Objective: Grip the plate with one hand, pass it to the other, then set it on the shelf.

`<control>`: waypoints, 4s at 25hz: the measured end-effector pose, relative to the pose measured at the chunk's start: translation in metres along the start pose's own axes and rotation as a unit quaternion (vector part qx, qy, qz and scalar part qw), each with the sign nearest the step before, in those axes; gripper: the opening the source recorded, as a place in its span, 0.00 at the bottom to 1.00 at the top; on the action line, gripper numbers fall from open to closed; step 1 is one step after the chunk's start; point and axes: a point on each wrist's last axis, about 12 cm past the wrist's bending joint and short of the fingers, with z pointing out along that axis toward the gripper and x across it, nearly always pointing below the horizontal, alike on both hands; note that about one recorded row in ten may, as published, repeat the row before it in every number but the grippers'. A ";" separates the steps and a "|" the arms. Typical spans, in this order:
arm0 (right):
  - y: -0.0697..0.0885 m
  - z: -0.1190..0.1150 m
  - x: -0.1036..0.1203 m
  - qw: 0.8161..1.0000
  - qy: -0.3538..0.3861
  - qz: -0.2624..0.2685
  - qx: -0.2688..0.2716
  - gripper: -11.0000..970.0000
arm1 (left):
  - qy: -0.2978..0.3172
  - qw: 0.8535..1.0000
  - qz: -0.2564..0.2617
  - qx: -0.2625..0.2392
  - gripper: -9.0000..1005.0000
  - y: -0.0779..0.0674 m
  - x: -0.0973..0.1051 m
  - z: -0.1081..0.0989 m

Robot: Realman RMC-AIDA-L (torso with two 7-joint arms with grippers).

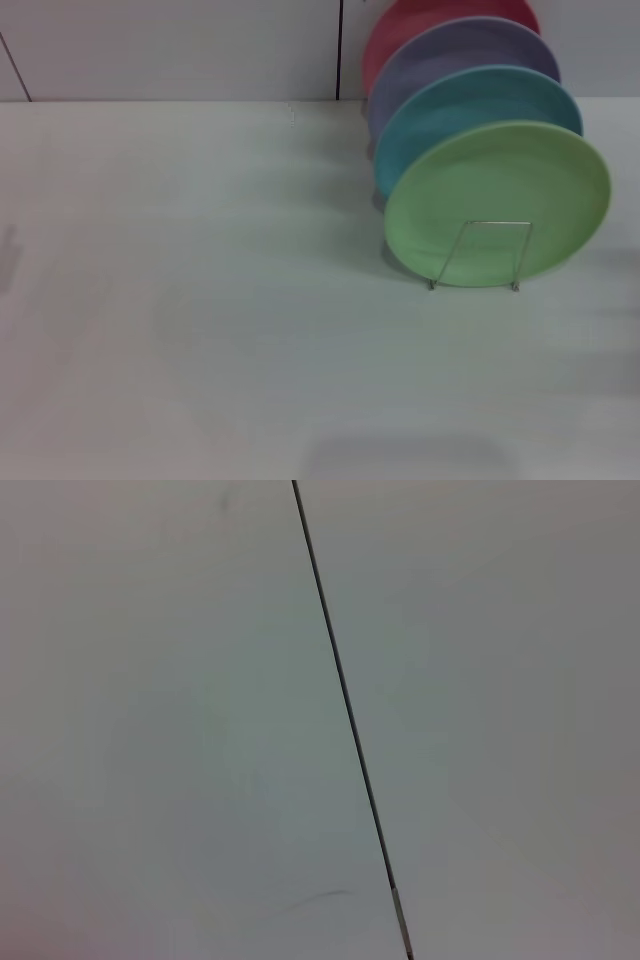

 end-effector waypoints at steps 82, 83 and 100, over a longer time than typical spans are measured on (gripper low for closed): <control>0.006 0.032 -0.005 0.999 -0.011 0.026 0.035 0.73 | -0.002 1.000 -0.006 -0.010 0.72 0.001 0.001 -0.016; 0.007 0.033 -0.004 0.999 -0.010 0.026 0.034 0.73 | -0.002 1.000 -0.006 -0.010 0.72 0.001 0.001 -0.017; 0.006 0.030 -0.002 0.999 -0.007 0.027 0.036 0.73 | -0.004 1.000 -0.010 -0.009 0.72 0.000 0.001 -0.021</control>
